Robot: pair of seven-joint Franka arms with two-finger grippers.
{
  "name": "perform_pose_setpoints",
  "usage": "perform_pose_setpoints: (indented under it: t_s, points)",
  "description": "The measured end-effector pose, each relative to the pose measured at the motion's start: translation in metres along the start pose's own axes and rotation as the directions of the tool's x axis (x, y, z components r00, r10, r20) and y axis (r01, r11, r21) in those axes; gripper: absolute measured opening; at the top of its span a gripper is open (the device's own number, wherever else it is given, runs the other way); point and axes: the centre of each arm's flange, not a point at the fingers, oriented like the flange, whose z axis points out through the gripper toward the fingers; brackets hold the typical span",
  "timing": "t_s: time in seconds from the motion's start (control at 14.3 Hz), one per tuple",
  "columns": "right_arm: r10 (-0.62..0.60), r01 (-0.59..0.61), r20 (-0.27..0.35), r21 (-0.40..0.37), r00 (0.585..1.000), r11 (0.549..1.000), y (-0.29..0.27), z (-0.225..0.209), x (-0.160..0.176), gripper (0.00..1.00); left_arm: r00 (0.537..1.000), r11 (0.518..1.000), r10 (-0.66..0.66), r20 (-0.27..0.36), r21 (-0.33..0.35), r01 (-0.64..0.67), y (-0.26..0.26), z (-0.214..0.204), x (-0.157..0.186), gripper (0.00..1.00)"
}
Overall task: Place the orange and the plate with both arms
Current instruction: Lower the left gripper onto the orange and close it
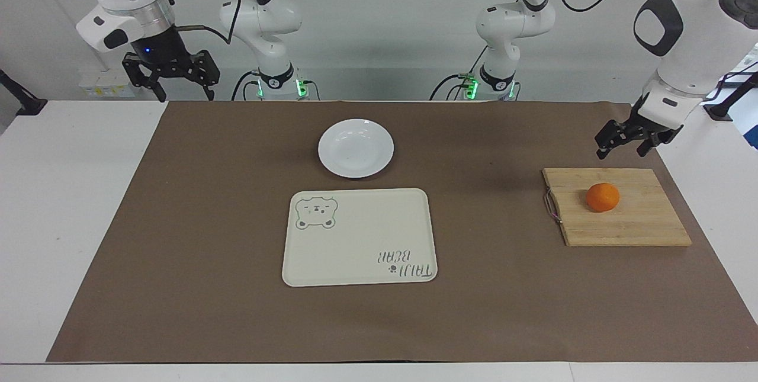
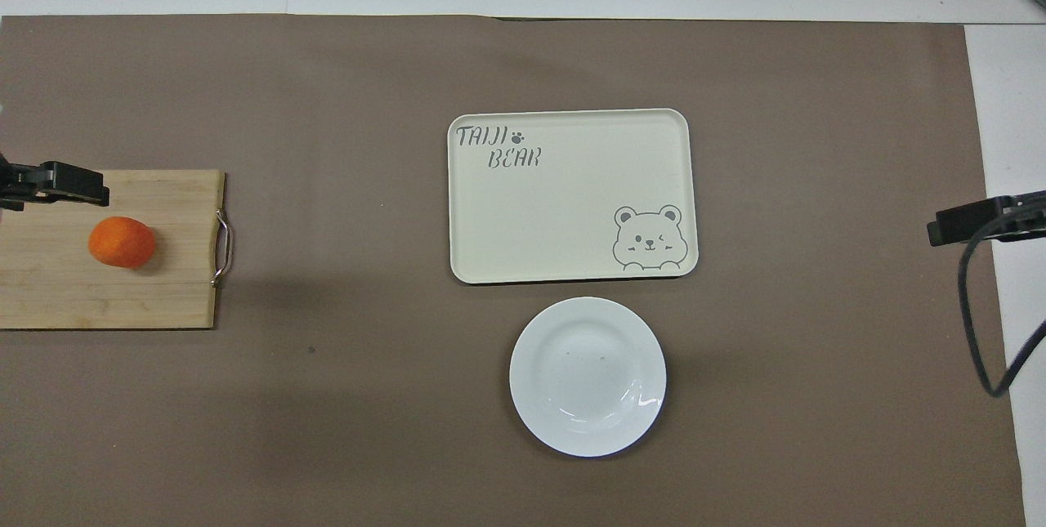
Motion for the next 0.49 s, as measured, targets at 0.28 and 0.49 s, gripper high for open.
perform_pose_setpoints:
  t_s: [0.28, 0.49]
  points:
    - [0.0, 0.0, 0.0, 0.0, 1.0, 1.0, 0.0, 0.0, 0.0, 1.0, 1.0, 1.0, 0.008, 0.001, -0.001, -0.008, -0.029, 0.04, 0.007, 1.0]
    - [0.0, 0.0, 0.0, 0.0, 1.0, 1.0, 0.0, 0.0, 0.0, 1.0, 1.0, 1.0, -0.008, 0.015, -0.004, 0.008, -0.041, 0.069, 0.013, 1.0]
